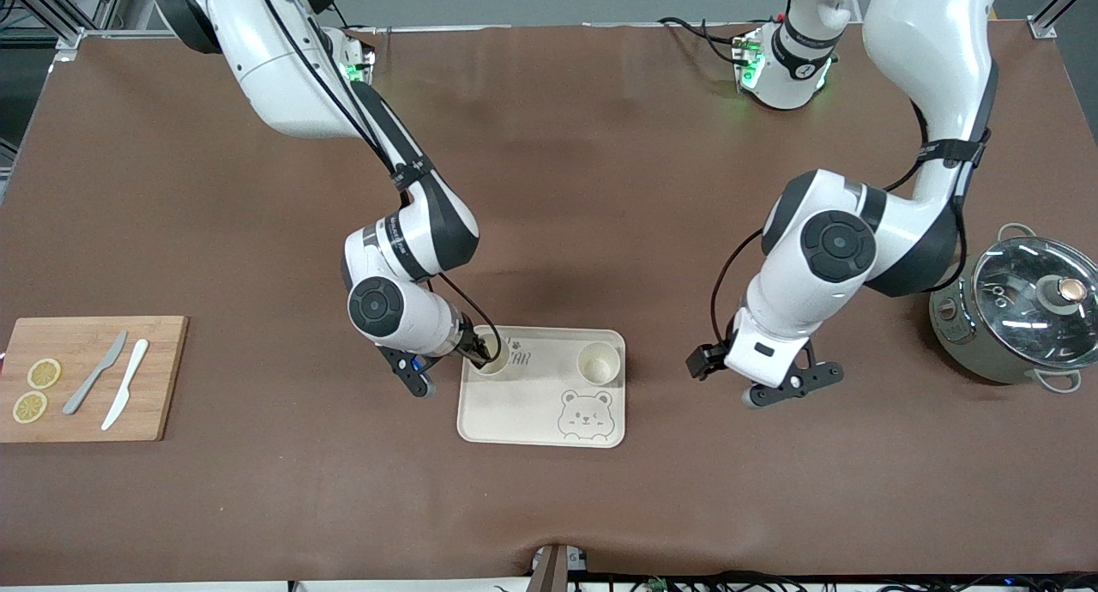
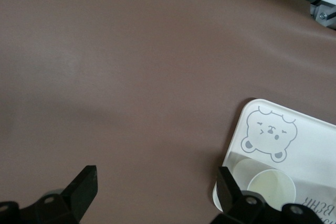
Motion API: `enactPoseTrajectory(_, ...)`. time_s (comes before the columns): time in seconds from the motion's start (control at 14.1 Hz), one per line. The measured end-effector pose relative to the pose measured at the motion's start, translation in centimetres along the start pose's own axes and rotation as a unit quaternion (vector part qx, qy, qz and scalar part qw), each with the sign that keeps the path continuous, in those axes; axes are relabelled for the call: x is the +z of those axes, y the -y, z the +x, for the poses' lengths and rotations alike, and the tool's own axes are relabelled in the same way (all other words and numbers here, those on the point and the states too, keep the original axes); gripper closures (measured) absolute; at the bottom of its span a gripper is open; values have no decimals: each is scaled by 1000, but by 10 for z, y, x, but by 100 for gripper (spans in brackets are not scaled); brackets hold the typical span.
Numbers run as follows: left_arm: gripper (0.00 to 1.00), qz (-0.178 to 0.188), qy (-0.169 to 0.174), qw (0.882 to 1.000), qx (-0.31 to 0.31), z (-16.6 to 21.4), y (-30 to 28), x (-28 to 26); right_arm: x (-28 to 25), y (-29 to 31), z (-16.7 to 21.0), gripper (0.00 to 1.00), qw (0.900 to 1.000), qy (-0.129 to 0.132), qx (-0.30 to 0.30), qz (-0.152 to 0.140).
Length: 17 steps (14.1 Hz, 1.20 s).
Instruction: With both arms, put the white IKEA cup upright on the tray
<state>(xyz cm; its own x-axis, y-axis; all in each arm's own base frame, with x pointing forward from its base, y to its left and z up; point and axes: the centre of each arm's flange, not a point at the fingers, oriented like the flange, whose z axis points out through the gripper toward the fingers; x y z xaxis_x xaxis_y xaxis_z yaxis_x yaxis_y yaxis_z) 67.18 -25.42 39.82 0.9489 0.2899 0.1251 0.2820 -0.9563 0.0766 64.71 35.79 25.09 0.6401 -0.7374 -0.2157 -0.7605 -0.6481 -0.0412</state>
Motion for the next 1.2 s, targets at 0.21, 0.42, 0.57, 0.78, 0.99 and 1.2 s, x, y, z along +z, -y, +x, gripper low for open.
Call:
enactPoseTrajectory(0.21,0,11,1,1000,25,13,24,-17,6,0,2,91,1000,0,2,-2)
enactPoseTrajectory(0.42,0,26,7,998,51,26,54,-36,11,0,1,77,1000,0,2,-4)
enactPoseTrajectory(0.57,0,35,12,997,68,32,71,-49,9,3,-4,56,1000,-9,-9,-4)
enactPoseTrajectory(0.78,0,47,19,995,90,37,93,-70,-6,6,-6,26,999,-25,-24,-14)
enactPoseTrajectory(0.99,0,62,40,990,116,44,125,-80,-47,1,-5,0,998,-29,-28,-55)
enactPoseTrajectory(1.2,0,66,43,987,144,59,163,-92,-126,-13,7,0,996,-36,-16,-76)
